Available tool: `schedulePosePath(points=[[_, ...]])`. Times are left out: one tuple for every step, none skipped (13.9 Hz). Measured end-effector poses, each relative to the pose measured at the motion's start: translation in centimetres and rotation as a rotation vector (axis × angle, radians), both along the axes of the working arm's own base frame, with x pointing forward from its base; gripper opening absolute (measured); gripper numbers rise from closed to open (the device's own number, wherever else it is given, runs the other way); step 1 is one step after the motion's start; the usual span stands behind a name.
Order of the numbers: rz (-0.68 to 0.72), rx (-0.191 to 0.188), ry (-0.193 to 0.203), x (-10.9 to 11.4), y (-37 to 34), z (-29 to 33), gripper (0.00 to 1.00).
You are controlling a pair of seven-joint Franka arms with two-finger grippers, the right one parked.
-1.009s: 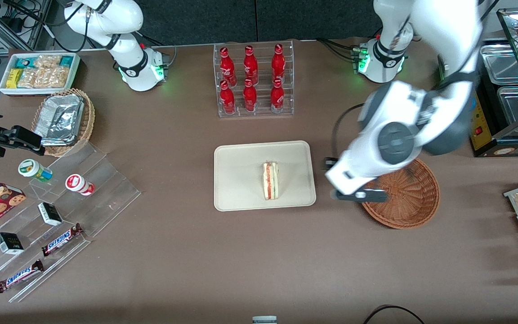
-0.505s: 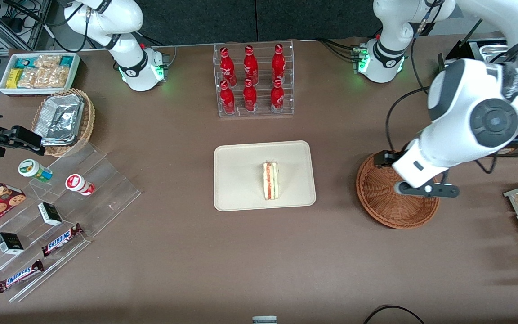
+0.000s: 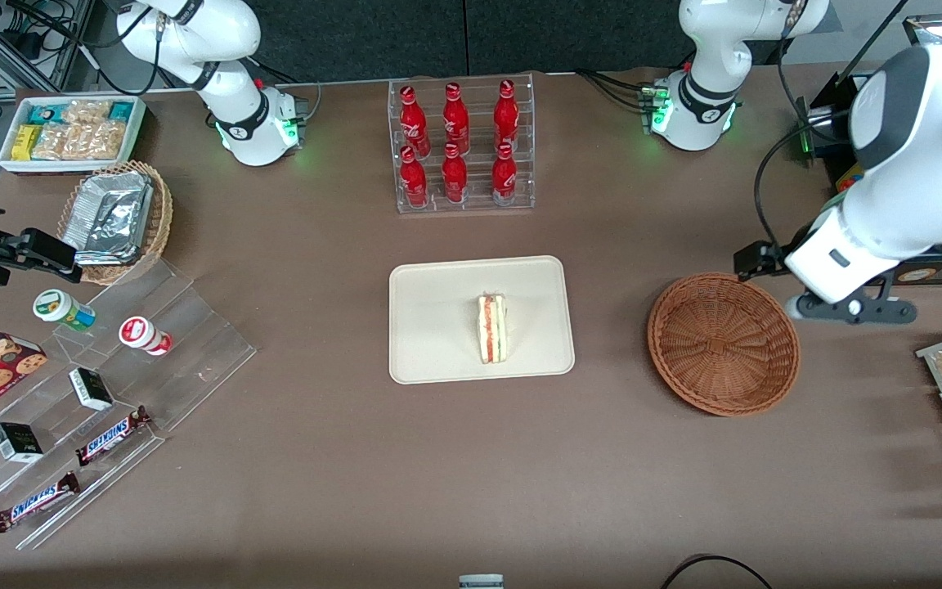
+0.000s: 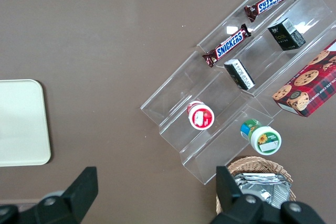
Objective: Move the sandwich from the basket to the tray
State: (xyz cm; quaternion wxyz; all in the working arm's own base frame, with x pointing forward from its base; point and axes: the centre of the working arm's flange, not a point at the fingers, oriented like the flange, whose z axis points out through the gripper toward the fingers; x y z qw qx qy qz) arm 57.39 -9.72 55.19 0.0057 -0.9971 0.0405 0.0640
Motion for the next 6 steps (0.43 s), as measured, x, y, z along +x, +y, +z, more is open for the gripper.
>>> schedulePosePath(points=[[0.009, 0.004, 0.000, -0.7, 0.6, 0.9, 1.00], [0.016, 0.005, 0.004, -1.5, 1.0, 1.8, 1.00], [0.021, 0.004, 0.008, -2.3, 1.2, 2.7, 1.00], [0.019, 0.006, 0.015, -3.1, 1.4, 3.7, 1.00], [0.015, 0.008, 0.022, -3.8, 1.8, 4.5, 1.00], [0.015, 0.007, 0.024, -4.4, 2.7, 5.3, 1.00]])
